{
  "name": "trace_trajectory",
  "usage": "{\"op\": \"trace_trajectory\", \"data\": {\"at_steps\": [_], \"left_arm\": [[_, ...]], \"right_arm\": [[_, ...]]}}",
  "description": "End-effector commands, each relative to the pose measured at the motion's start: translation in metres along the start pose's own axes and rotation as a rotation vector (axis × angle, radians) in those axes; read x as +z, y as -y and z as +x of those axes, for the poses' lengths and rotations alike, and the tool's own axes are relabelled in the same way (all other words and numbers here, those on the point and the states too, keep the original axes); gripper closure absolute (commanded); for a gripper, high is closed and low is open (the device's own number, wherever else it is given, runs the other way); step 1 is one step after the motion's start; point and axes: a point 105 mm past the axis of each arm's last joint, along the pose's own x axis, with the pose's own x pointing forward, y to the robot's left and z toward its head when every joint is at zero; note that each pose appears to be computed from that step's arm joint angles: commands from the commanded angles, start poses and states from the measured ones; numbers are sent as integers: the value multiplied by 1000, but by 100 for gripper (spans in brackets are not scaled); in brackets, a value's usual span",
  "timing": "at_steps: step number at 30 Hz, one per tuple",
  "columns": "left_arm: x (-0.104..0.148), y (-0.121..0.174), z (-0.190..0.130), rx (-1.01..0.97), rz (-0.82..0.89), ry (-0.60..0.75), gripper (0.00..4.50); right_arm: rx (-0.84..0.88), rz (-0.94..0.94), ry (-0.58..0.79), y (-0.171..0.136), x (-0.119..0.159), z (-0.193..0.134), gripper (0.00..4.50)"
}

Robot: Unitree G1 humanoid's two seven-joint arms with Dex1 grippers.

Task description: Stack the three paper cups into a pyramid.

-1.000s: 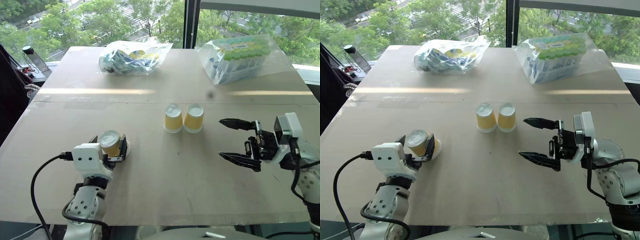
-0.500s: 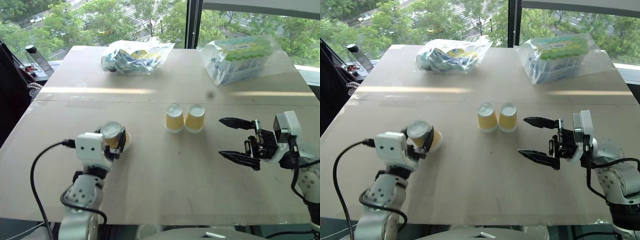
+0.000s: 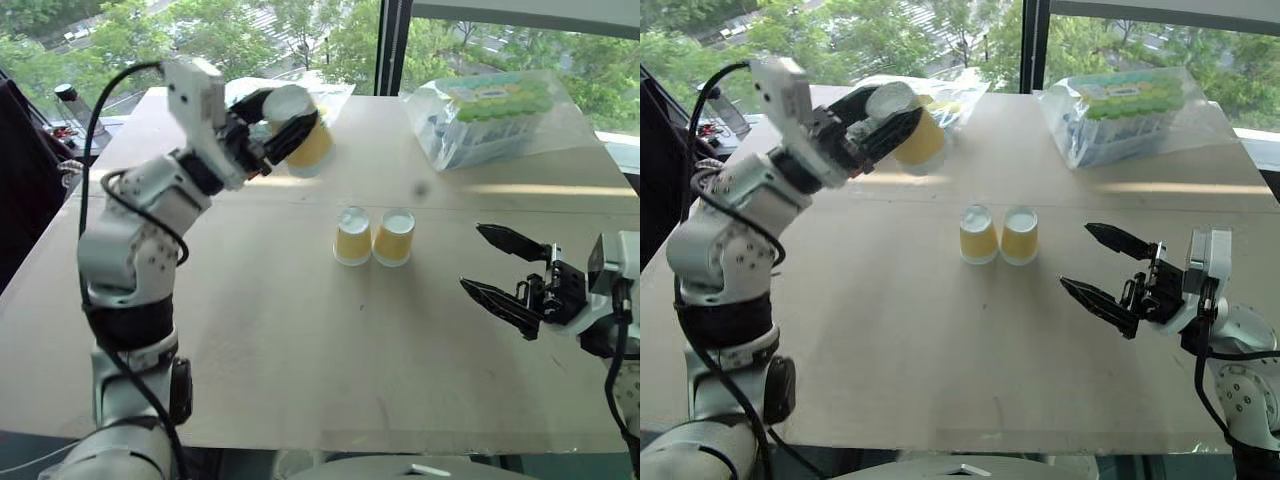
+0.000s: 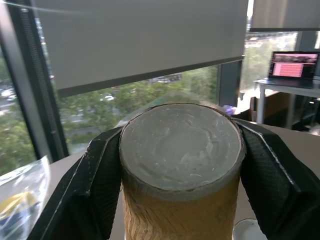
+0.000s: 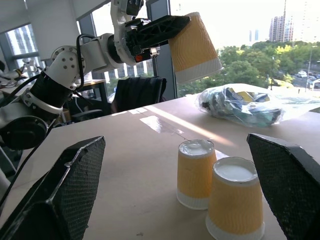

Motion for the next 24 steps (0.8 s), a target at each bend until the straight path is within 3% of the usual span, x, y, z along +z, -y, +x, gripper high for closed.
{"op": "trace_trajectory", "data": {"at_steps": [1, 11, 24], "left_arm": [[-2, 10, 14, -157, -42, -26, 112], [-16, 28, 45, -424, 4, -130, 112], [-38, 25, 38, -435, 78, -222, 112]], "right_arm": [[-34, -77, 48, -4, 17, 0, 0], [-100, -95, 60, -7, 24, -3, 0], [-115, -87, 97, -10, 19, -16, 0]]}}
